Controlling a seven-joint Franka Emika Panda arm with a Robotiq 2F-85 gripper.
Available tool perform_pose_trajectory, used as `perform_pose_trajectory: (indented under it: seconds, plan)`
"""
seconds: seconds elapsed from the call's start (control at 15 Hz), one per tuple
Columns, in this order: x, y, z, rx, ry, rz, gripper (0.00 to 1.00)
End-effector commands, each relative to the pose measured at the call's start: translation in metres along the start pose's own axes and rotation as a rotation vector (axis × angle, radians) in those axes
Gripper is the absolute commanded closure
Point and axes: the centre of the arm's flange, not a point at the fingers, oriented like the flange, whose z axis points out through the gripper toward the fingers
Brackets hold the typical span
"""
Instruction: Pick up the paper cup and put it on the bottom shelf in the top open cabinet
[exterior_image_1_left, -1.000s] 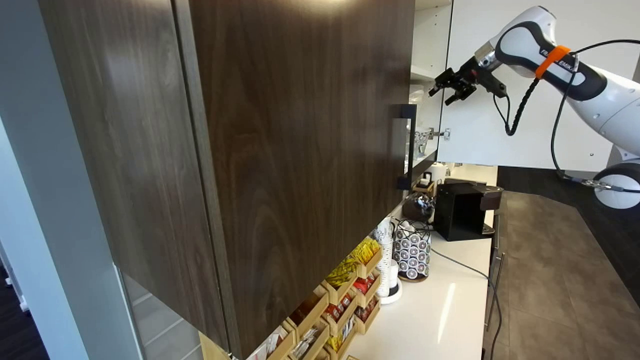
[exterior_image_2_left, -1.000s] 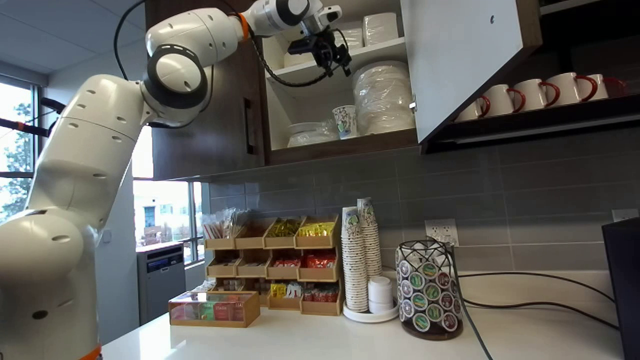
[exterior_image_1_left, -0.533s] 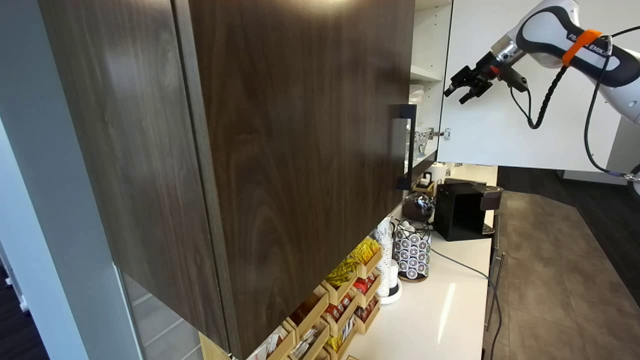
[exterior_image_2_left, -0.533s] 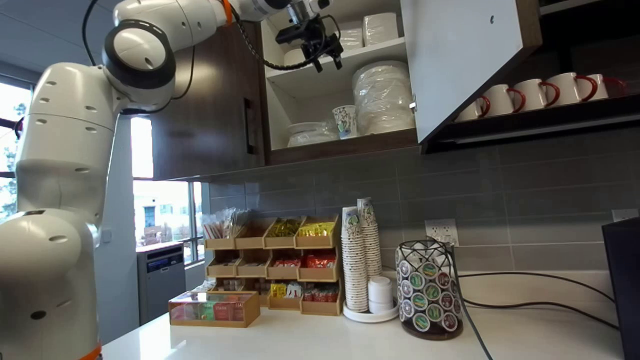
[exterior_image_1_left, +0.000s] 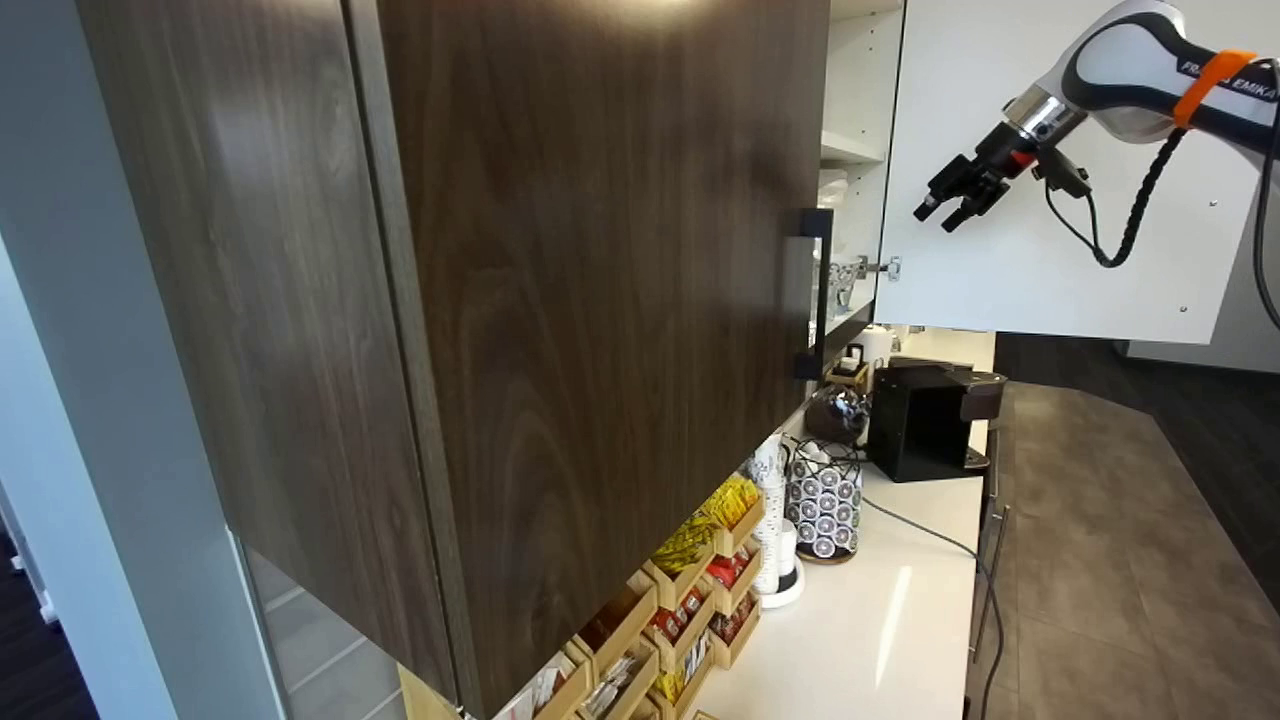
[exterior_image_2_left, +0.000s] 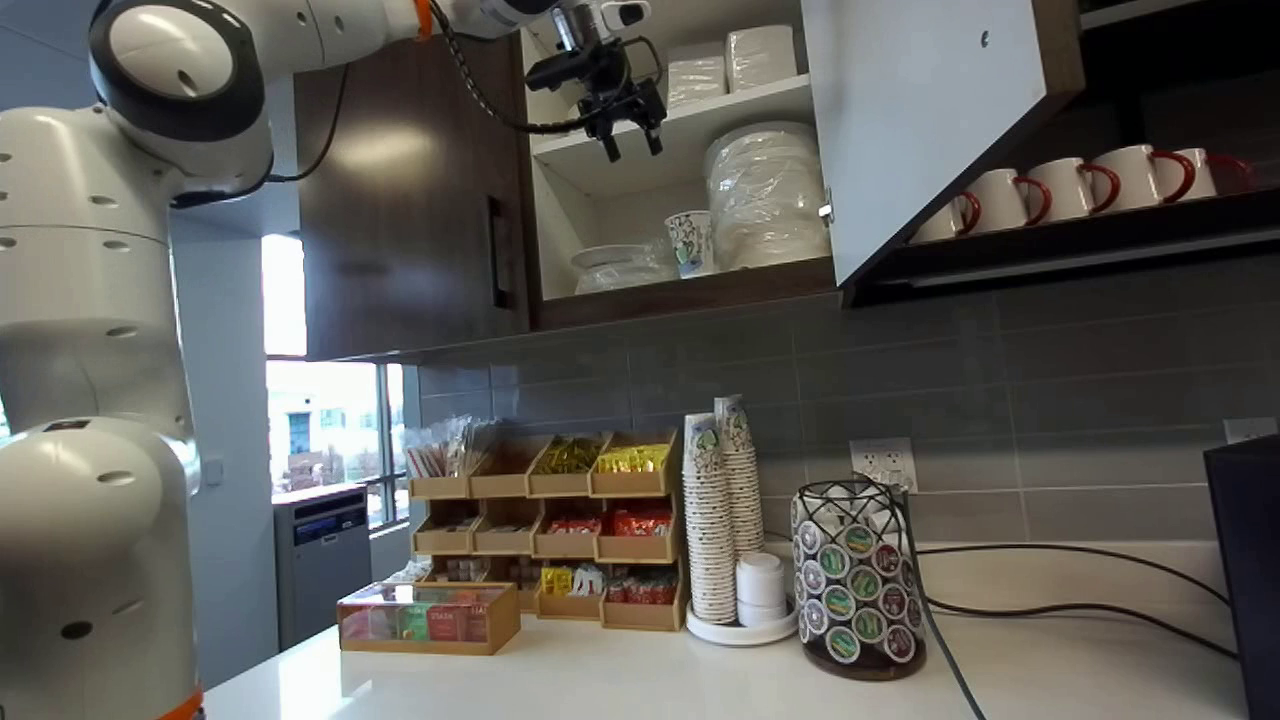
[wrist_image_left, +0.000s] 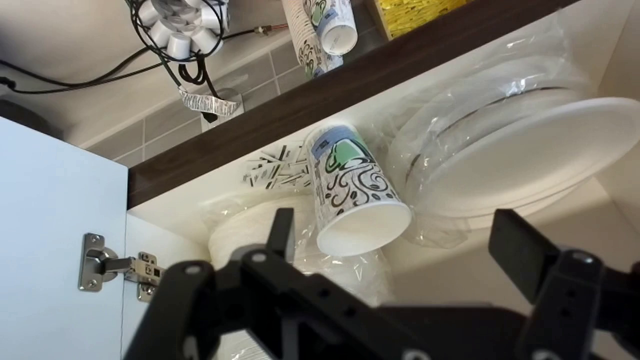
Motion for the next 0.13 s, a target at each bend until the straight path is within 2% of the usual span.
perform_pose_trajectory:
  seconds: [0.0, 0.07]
  plan:
    - [-0.0021, -0.0001, -0.0005, 0.001, -0.003, 0.000, 0.00]
    - [-0.0031, 0.0000, -0.0004, 0.001, -0.005, 0.000, 0.00]
